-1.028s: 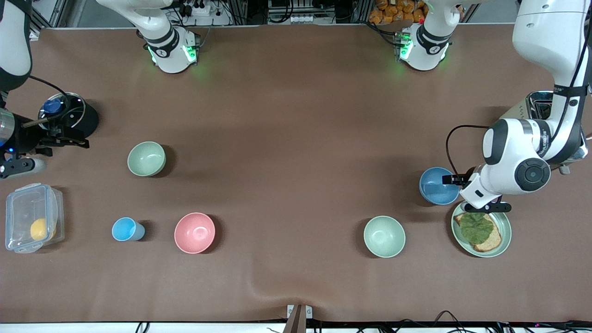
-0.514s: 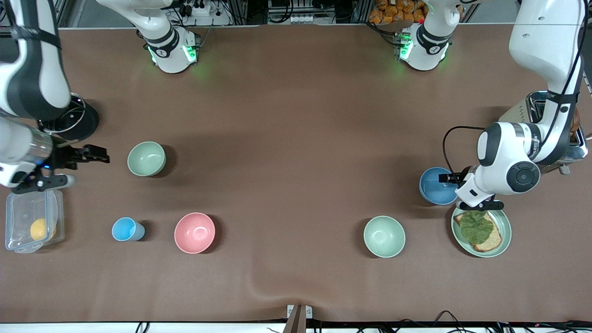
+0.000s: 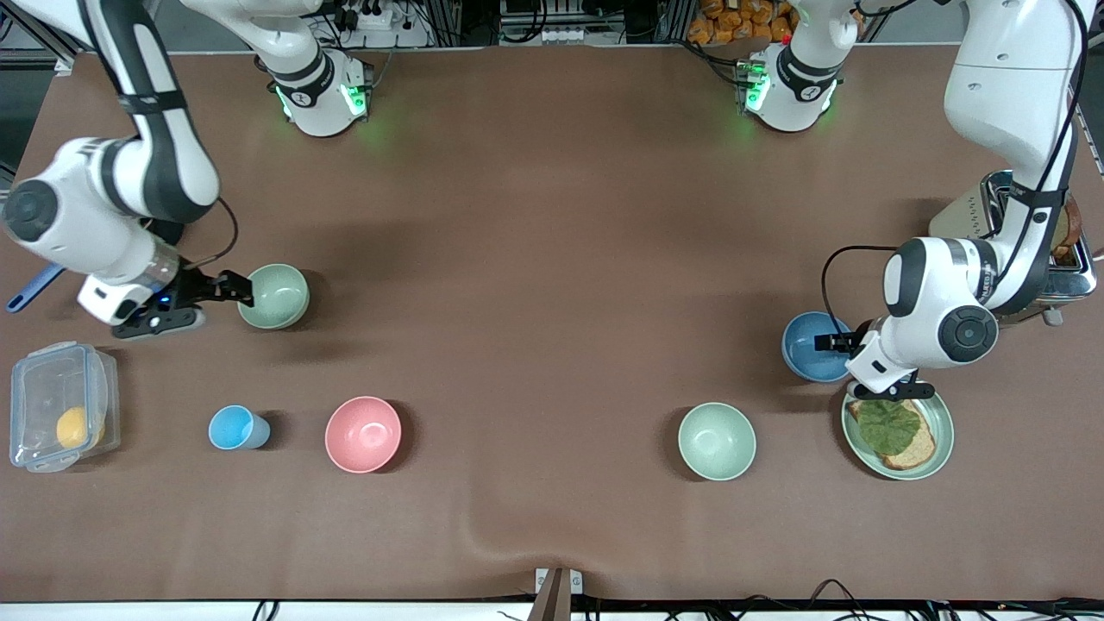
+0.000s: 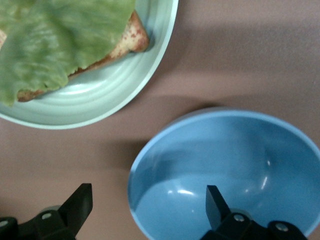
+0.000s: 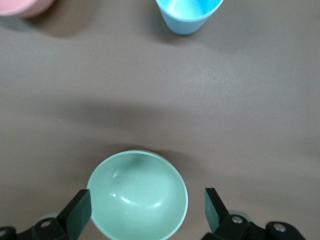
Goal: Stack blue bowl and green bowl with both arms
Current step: 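Grasp the blue bowl with the left gripper while the right gripper grasps the green bowl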
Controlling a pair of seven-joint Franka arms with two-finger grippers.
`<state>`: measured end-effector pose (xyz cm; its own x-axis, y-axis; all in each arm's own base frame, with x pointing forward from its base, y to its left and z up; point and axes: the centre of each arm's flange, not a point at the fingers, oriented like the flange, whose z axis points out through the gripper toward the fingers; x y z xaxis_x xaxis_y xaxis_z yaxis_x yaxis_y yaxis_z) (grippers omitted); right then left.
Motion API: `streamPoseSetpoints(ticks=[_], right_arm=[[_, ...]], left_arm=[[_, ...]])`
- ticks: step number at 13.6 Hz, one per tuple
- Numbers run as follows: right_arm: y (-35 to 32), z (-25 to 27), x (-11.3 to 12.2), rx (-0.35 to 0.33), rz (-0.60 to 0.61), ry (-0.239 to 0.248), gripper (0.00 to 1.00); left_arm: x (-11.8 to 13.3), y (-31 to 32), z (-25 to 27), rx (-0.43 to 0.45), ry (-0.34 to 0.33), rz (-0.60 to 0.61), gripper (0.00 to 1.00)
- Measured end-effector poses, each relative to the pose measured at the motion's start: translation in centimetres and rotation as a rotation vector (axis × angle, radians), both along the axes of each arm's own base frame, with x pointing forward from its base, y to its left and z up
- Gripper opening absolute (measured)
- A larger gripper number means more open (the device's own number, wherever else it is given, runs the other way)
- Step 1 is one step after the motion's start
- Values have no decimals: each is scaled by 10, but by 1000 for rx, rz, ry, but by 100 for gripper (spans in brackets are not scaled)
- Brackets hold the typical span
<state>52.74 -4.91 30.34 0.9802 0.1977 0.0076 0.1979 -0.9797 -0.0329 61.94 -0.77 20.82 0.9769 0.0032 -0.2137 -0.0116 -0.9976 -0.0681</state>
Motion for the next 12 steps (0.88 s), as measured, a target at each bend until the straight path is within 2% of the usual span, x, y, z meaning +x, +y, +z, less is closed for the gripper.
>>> streamPoseSetpoints(ticks=[3,5,6,8,9,10,11,12], right_arm=[[-9,-22,-16,-13,29,-53,100],[-21,-37,-26,-20,36,-63,96],[-24,-43,-29,-21,35,-63,94],[-25,-54,-31,-28,42,-80,91],[-25,-60,-34,-33,51,-94,90],[-26,-68,-37,-38,65,-104,85],[-27,-75,-40,-42,80,-104,85],[-32,-82,-42,-45,95,-103,78]], left_arm=[[0,2,-2,-1,-4,3,100],[1,3,-2,-1,-5,5,96],[1,3,-3,-1,-5,5,88],[1,3,-3,-2,-8,4,63],[1,3,-3,-2,-8,4,54],[1,3,-3,-2,-9,4,44],[1,3,-3,-2,-9,4,33],[1,3,-3,-2,-11,3,23]])
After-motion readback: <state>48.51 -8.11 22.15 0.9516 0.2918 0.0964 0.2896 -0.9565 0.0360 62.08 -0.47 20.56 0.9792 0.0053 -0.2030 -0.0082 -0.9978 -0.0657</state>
